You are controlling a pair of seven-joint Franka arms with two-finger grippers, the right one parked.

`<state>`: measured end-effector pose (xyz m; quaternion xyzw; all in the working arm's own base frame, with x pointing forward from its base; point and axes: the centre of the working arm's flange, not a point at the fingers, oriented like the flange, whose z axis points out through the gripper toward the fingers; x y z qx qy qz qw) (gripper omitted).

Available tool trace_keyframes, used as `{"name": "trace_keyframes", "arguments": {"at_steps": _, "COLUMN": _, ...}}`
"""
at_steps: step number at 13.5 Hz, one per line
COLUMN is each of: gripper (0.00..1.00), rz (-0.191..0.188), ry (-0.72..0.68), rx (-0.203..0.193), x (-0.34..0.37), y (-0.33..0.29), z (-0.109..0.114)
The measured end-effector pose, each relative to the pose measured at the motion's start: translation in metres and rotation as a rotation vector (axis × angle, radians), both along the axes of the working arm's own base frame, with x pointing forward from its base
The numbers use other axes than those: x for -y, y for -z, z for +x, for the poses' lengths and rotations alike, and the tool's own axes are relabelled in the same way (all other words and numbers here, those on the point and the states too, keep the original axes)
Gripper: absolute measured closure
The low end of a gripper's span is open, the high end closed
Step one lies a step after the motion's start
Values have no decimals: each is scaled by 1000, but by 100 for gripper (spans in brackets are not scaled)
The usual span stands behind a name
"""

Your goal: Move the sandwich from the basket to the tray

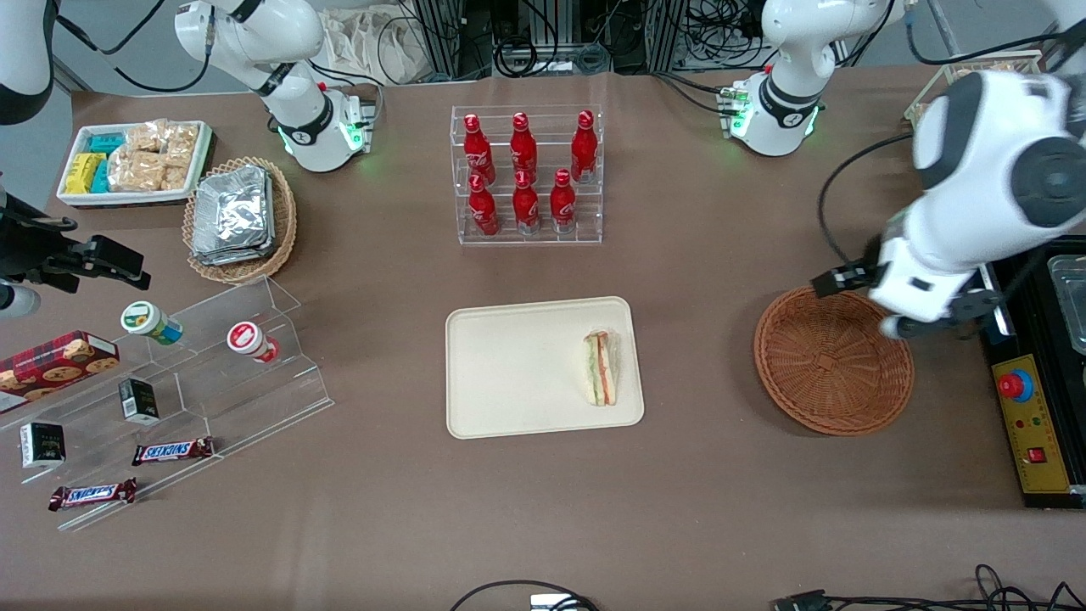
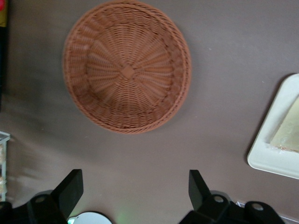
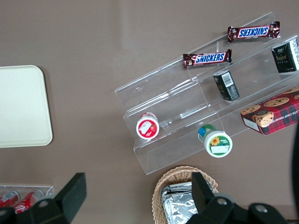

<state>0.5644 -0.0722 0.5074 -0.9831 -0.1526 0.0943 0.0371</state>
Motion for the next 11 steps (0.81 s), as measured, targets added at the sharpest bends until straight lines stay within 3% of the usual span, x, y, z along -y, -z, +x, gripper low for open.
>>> {"name": "trace_keyframes", "arguments": {"at_steps": 6, "gripper": 0, "rz": -5, "ry": 18, "rx": -8, "x": -35, "y": -4, "z": -11}}
{"name": "trace_keyframes", "arguments": {"at_steps": 9, "gripper": 0, "rz": -16, "ry": 71, "rx": 15, "x": -47, "y": -12, "z": -21}}
{"name": "trace_keyframes", "arguments": {"at_steps": 11, "gripper": 0, "rz": -29, "ry": 95, "rx": 28, "x": -52, "y": -24, "z": -13}}
